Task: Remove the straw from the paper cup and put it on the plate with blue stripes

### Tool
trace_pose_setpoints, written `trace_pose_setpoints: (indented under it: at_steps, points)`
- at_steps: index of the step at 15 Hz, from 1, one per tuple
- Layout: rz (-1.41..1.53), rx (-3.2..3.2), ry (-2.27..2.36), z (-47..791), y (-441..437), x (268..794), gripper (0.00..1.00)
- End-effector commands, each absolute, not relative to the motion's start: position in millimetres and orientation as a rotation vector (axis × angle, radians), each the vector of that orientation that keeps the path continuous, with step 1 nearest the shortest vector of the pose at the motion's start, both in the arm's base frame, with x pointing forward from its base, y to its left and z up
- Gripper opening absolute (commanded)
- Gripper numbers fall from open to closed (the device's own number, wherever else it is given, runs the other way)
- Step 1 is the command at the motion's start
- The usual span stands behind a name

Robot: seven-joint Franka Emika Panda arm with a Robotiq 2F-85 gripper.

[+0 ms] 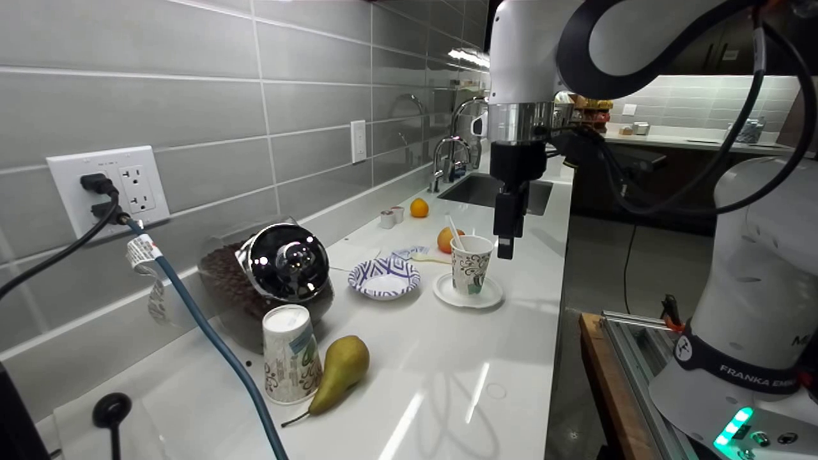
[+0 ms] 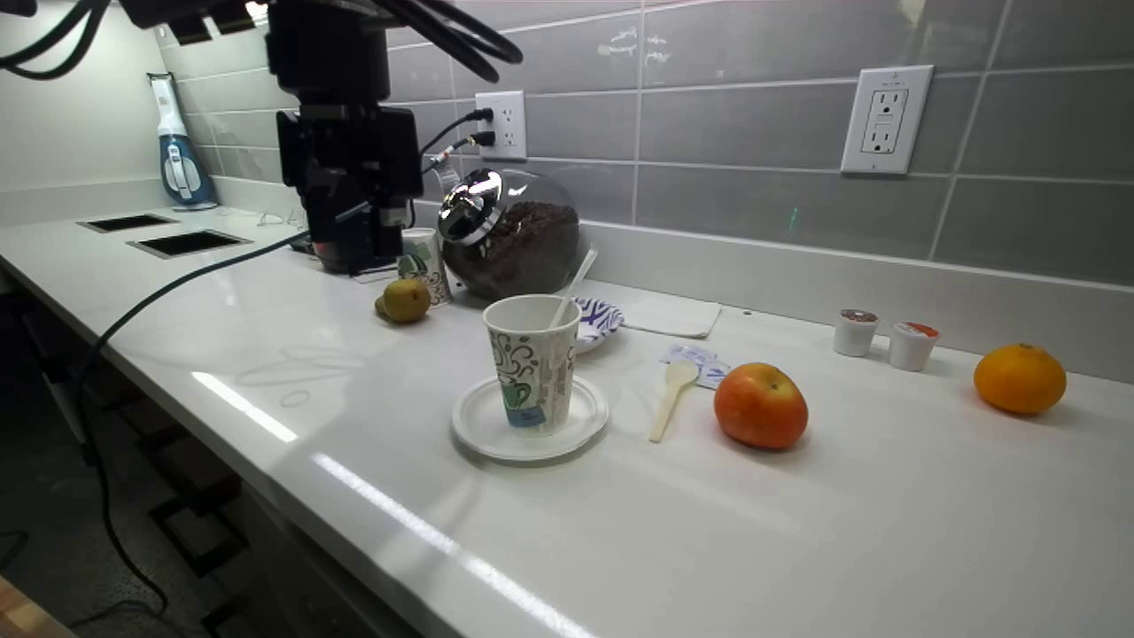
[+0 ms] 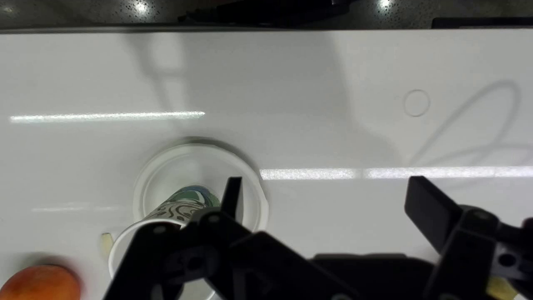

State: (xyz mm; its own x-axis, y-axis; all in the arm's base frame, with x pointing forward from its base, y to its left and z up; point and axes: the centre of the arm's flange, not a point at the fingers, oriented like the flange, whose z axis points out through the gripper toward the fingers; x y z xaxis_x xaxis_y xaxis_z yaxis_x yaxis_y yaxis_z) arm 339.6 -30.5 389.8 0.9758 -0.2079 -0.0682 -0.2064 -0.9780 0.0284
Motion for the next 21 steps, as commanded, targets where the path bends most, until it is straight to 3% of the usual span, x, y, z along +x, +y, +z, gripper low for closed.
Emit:
trace_pose_setpoints:
  at_steps: [1,21]
  points:
    - [-0.111,3.101,-0.325,389.8,-30.5,339.6,1.0]
    - [-0.09,3.058,-0.356,390.3,-35.6,341.5,1.0]
